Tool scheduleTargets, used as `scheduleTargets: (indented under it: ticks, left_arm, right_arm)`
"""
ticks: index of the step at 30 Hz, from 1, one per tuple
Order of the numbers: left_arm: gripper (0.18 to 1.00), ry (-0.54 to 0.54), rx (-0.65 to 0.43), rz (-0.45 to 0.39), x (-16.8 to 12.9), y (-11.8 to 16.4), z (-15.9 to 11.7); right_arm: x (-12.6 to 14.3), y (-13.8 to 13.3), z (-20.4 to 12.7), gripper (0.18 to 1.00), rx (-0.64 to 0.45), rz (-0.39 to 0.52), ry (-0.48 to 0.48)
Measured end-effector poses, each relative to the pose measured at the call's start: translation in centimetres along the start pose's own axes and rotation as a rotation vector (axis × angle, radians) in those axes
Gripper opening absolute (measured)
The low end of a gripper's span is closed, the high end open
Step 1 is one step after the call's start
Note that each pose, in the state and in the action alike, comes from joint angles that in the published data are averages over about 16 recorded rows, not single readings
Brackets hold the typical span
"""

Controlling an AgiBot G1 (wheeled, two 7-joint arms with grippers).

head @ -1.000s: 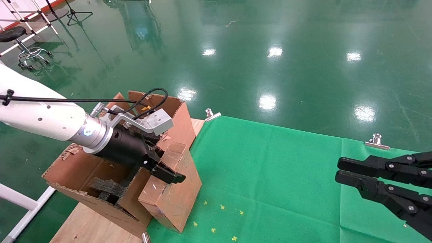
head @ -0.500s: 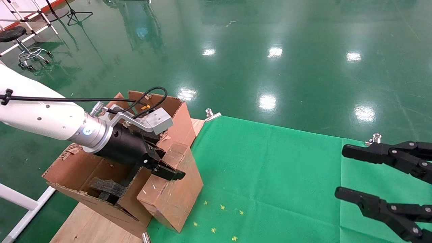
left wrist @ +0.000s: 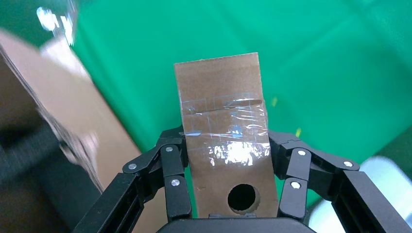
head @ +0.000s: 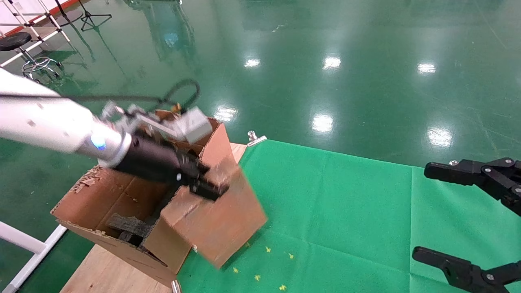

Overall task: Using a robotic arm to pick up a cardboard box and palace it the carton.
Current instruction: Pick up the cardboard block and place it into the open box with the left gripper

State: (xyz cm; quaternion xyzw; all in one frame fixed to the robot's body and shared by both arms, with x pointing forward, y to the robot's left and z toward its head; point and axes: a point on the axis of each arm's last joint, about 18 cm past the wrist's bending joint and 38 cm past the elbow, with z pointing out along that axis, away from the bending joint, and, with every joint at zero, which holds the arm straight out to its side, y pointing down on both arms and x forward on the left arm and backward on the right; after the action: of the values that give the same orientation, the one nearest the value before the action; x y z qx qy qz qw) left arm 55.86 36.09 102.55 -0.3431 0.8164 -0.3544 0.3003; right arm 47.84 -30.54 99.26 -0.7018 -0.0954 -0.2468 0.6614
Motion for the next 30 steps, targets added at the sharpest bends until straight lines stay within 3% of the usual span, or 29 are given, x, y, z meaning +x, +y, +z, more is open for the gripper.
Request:
scheduleTargets:
  ticks: [8, 14, 21, 30]
  left_arm:
    - [0.442, -0.098, 0.238, 0.054, -3.1, -4.6, -7.5]
    - [0.435, -0.221, 0.341, 0.099, -6.2, -5.5, -13.7]
    - [0.434, -0.328, 0.283, 0.104, -9.6, -2.6, -17.3]
    - [0.433, -0.361, 0.086, 0.011, -13.6, 4.2, -15.7]
  right_arm:
    - [0.0, 0.0, 0.0, 0.918, 0.000, 0.000, 0.000]
    - [0.0, 0.0, 0.0, 0.968, 0.000, 0.000, 0.000]
    - [0.0, 0.0, 0.0, 0.996, 0.000, 0.000, 0.000]
    - [0.0, 0.0, 0.0, 1.001, 0.000, 0.000, 0.000]
